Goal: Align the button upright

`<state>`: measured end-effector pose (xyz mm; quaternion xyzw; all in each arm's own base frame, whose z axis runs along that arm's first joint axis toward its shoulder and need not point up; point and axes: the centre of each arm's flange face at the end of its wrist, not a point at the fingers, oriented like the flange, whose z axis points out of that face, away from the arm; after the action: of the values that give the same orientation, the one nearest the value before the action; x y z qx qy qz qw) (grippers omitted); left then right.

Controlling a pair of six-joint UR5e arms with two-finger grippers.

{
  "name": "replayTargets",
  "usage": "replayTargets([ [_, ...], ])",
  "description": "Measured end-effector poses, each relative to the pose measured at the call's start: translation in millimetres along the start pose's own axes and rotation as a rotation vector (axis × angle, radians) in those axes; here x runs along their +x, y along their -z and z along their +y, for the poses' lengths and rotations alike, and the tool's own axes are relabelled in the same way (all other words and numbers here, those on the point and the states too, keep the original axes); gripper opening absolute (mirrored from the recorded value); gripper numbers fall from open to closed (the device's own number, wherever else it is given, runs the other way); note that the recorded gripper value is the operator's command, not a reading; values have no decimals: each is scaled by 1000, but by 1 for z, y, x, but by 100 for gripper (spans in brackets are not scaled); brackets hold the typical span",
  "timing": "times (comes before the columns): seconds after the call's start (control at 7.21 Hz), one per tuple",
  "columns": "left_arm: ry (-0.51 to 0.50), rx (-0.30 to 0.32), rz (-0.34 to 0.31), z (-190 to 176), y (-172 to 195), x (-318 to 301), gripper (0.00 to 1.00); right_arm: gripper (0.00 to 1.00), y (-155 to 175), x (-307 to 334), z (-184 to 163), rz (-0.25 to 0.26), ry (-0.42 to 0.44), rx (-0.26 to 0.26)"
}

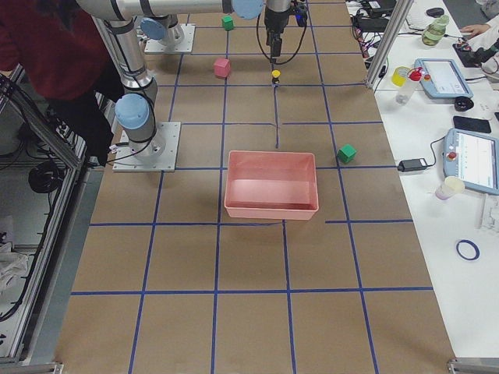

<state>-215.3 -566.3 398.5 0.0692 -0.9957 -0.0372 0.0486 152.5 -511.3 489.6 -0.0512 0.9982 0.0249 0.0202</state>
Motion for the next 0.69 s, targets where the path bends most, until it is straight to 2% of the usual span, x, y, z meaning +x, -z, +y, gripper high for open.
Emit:
replayTargets([
  [0.14, -49, 44, -42, 15, 29, -7, 100, 100, -3, 1, 0, 0, -1, -5],
  [0.42, -76, 111, -62, 43, 80, -14, 100, 100, -5, 0, 1, -1, 0, -8],
  [0.69, -88, 129, -65, 58, 123, -16, 100, 100, -5, 0, 1, -1, 1, -8],
])
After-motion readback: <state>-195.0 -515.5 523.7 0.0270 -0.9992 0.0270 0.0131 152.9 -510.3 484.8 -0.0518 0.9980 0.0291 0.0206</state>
